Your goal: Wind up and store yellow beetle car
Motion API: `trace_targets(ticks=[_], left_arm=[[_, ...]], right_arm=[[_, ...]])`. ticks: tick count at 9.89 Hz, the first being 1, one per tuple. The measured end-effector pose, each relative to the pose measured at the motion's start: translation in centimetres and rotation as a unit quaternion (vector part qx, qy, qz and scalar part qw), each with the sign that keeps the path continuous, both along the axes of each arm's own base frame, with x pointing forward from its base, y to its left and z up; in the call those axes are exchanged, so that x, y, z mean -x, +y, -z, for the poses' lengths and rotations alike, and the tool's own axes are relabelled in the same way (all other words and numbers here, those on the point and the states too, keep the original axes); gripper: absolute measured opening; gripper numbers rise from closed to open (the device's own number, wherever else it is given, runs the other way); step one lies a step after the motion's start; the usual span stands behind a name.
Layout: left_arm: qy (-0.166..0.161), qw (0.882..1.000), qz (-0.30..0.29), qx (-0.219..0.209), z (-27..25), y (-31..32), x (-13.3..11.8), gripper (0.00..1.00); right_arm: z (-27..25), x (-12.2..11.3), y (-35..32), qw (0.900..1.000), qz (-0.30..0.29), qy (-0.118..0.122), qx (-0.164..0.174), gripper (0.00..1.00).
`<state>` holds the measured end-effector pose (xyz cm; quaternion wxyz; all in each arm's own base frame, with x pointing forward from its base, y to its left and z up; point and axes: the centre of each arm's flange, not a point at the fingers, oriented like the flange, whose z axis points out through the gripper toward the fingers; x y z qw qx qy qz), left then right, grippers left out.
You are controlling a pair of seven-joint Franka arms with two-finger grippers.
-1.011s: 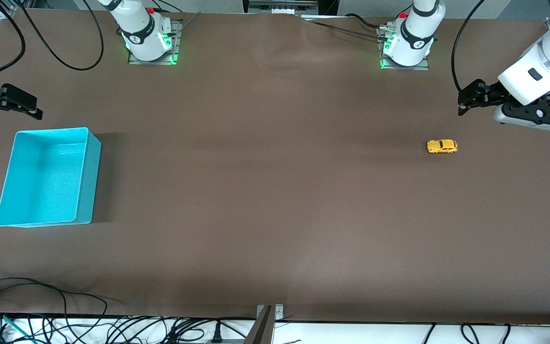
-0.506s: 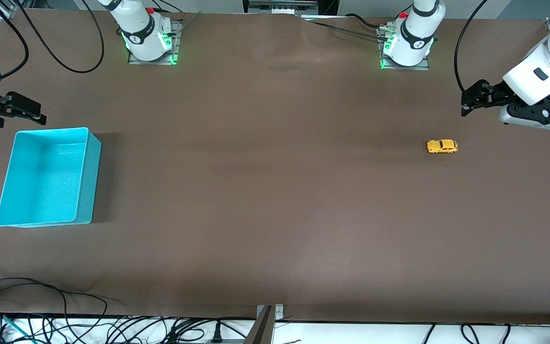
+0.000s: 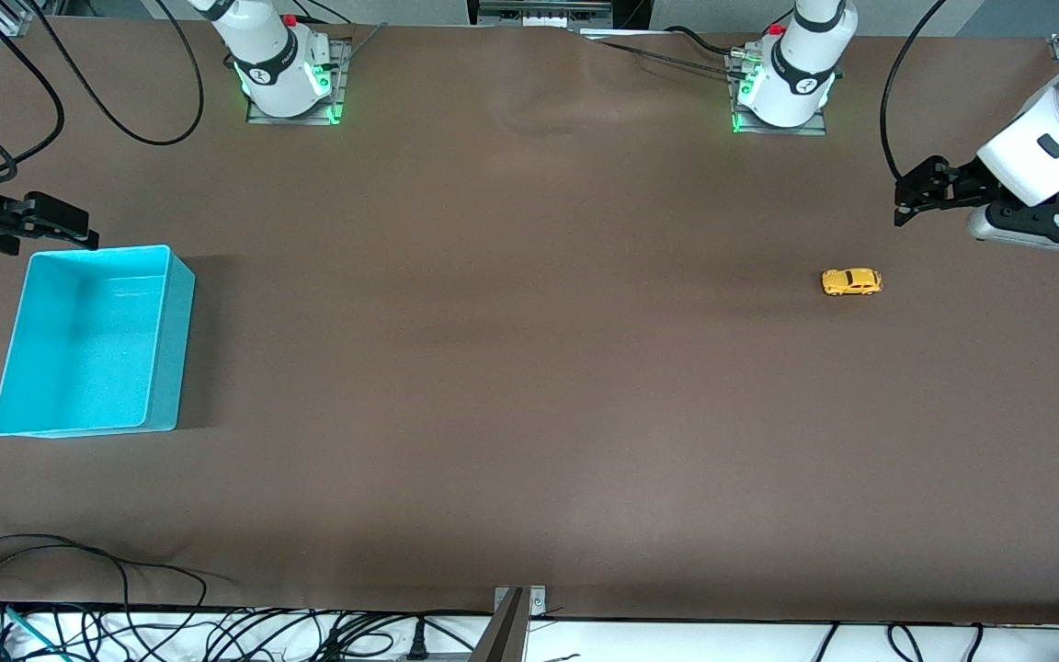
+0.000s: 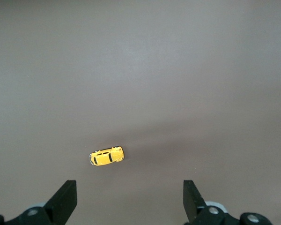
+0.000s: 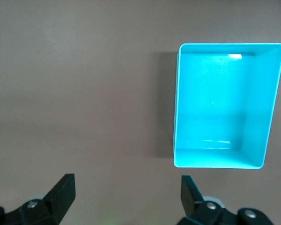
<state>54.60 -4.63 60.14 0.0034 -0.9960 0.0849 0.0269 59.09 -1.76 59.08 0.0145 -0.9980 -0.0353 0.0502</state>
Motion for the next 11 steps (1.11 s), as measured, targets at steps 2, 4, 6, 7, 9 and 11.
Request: trace_targets(ticks=[2,4,6,7,9,11], left_arm=[[0.001,1.0,0.0,0.0,0.1,0.0,0.0,1.0],[0.001,1.0,-0.005,0.0,0.2,0.5,-0.1,1.0],[0.002,1.0,-0.009,0.0,0.2,1.0,-0.2,1.0],[0.002,1.0,-0.011,0.0,0.2,1.3,-0.2,1.0],[0.004,1.0,-0.016,0.0,0.5,1.9,-0.4,1.0],[0.01,1.0,-0.019,0.0,1.1,2.3,-0.7,1.0]], right_arm=[[-0.1,0.0,-0.1,1.0,0.001,-0.001,0.0,1.0],[-0.1,0.0,-0.2,1.0,0.002,-0.001,0.0,1.0],[-0.1,0.0,-0.2,1.0,0.002,-0.001,0.0,1.0],[-0.1,0.0,-0.2,1.0,0.002,-0.001,0.0,1.0],[0.0,0.0,-0.3,1.0,0.002,0.0,0.0,1.0],[0.1,-0.1,-0.3,1.0,0.003,0.001,0.0,1.0]])
